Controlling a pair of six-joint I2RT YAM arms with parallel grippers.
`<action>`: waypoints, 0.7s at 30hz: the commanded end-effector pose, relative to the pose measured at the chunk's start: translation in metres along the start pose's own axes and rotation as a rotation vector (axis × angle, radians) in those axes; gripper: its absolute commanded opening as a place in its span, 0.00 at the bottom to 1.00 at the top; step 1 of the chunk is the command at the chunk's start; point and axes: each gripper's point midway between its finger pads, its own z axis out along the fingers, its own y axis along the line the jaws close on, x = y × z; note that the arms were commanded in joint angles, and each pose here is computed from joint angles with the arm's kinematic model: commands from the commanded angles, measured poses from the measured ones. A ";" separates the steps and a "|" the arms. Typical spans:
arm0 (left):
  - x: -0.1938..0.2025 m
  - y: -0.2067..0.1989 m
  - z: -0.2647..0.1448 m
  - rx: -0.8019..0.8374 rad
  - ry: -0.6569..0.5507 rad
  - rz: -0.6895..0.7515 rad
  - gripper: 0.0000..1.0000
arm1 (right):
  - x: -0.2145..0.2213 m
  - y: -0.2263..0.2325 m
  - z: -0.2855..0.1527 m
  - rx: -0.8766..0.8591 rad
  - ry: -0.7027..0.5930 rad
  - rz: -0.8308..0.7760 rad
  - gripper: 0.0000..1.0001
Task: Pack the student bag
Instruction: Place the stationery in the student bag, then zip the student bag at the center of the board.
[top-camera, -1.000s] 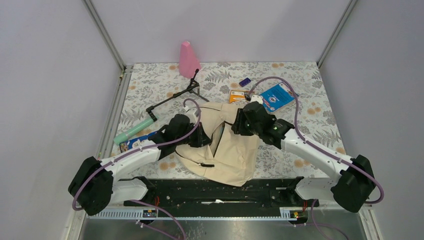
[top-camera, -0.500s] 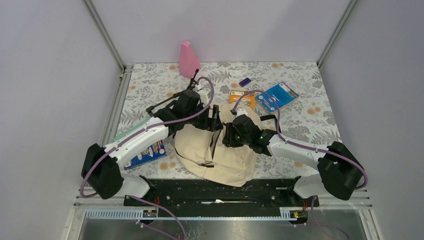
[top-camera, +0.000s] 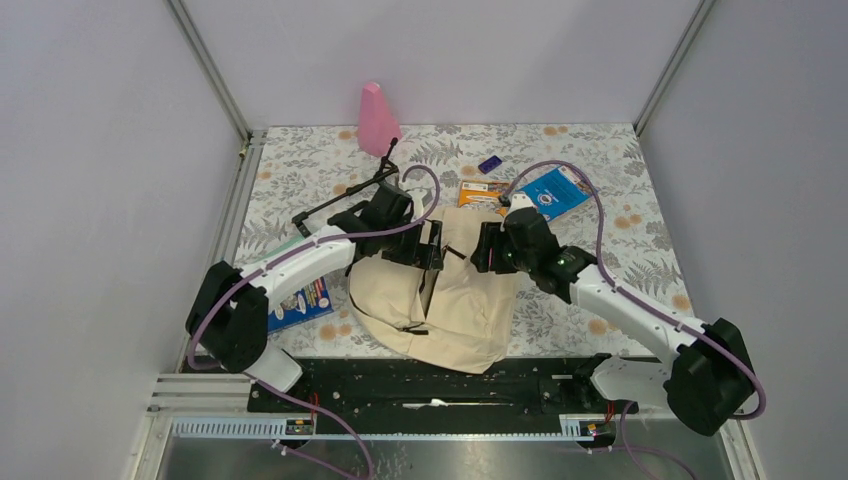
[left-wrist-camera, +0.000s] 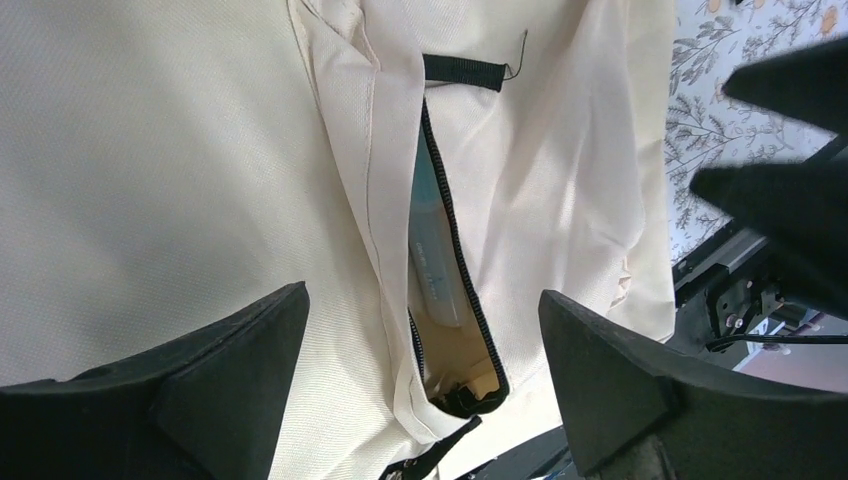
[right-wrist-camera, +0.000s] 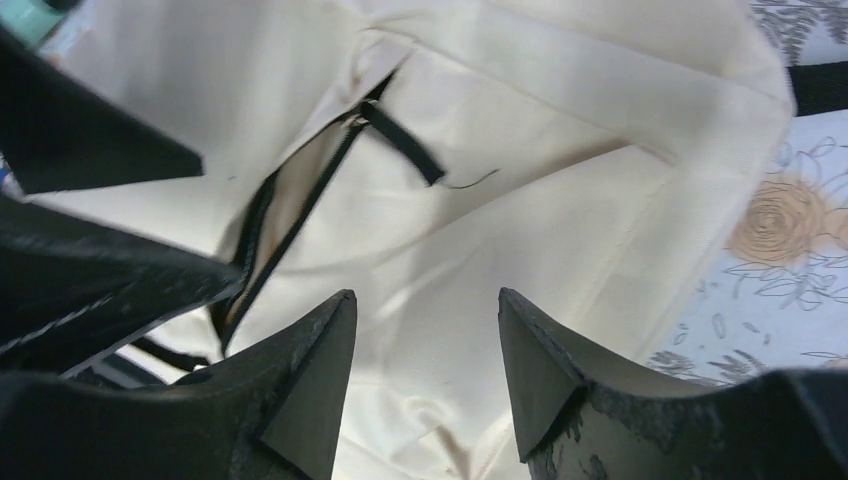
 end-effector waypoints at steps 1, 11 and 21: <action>0.003 0.005 0.010 -0.008 0.039 0.015 0.89 | -0.013 -0.009 0.013 -0.043 0.020 -0.018 0.61; 0.023 0.007 0.033 0.023 0.136 -0.013 0.85 | -0.025 0.012 0.060 -0.188 0.081 -0.104 0.58; 0.029 0.009 0.040 0.019 0.175 -0.029 0.51 | -0.011 0.002 0.095 -0.148 0.176 -0.125 0.52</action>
